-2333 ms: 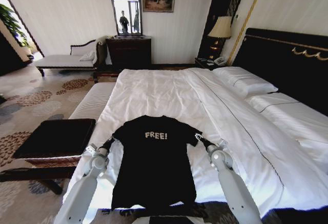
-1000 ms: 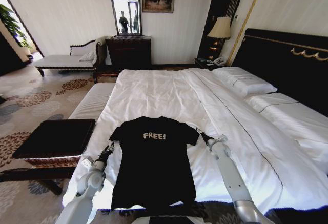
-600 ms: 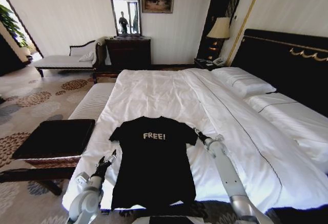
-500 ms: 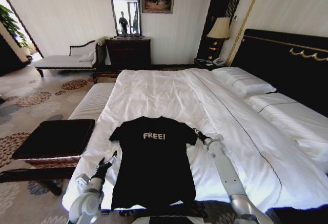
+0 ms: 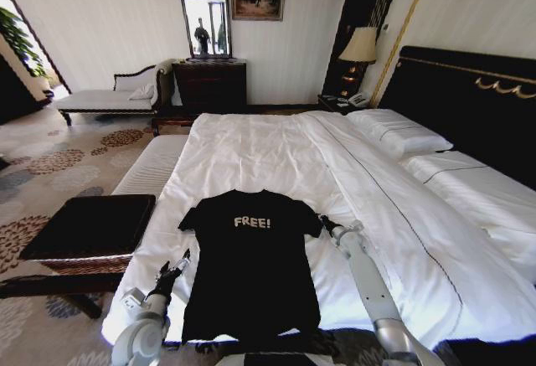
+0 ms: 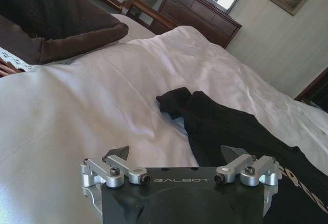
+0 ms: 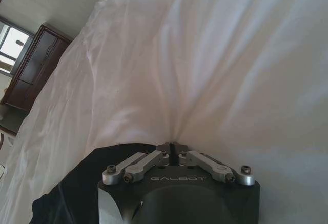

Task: Fold the clothes on the bed and place them into the basket.

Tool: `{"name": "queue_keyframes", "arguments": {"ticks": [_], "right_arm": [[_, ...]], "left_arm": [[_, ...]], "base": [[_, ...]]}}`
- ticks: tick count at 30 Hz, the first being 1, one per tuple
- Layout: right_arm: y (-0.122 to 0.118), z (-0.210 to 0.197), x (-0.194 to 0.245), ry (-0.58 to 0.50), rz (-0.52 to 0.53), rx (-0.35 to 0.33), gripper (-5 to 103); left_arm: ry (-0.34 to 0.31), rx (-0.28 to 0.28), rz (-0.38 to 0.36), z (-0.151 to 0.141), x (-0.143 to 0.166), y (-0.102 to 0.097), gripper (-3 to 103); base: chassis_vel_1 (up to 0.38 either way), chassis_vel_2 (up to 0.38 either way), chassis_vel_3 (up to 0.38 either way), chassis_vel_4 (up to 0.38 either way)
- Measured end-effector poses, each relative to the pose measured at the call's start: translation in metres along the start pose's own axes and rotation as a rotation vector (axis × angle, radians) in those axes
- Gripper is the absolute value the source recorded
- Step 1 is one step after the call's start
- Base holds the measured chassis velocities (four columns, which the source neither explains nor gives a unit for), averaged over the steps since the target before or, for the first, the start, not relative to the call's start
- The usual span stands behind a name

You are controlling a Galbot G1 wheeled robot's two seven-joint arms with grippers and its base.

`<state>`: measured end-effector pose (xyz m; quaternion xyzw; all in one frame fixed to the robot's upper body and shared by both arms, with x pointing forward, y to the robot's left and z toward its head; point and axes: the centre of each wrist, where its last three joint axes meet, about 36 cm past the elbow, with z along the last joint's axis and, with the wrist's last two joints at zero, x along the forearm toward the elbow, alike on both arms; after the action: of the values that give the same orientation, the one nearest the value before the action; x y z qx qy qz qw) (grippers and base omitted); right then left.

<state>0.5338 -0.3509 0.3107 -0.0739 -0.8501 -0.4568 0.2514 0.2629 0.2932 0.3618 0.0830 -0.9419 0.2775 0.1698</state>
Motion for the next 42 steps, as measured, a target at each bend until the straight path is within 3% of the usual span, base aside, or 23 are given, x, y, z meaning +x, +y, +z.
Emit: {"name": "queue_keyframes", "arguments": {"ticks": [3, 13, 18, 20, 23, 28, 42], "right_arm": [[0.004, -0.001, 0.003, -0.005, -0.007, 0.002, 0], [0.012, -0.001, 0.012, -0.014, -0.027, 0.021, 0], [0.051, 0.001, 0.034, -0.028, -0.115, 0.047, 0], [0.055, 0.003, 0.036, -0.025, -0.126, 0.048, 0], [0.087, 0.019, 0.043, 0.000, -0.191, 0.053, 0], [0.118, 0.049, 0.038, 0.046, -0.237, 0.070, 0], [0.118, 0.100, 0.014, 0.123, -0.195, 0.152, 0]], "left_arm": [[-0.003, -0.001, -0.004, -0.002, 0.002, 0.001, 100], [-0.011, 0.009, -0.007, -0.005, 0.004, 0.001, 100], [-0.016, -0.017, -0.004, -0.006, 0.007, -0.001, 100], [-0.016, -0.017, -0.004, -0.006, 0.008, -0.001, 100], [-0.014, -0.010, -0.007, -0.003, 0.010, -0.002, 100], [-0.020, -0.030, -0.007, -0.005, 0.014, 0.000, 100], [-0.033, -0.033, -0.011, -0.009, 0.018, 0.003, 100]], "base": [[0.000, 0.000, 0.000, 0.000], [0.000, 0.000, 0.000, 0.000], [0.000, 0.000, 0.000, 0.000], [0.000, 0.000, 0.000, 0.000], [0.000, 0.000, 0.000, 0.000], [0.000, 0.000, 0.000, 0.000], [0.000, 0.000, 0.000, 0.000]]}}
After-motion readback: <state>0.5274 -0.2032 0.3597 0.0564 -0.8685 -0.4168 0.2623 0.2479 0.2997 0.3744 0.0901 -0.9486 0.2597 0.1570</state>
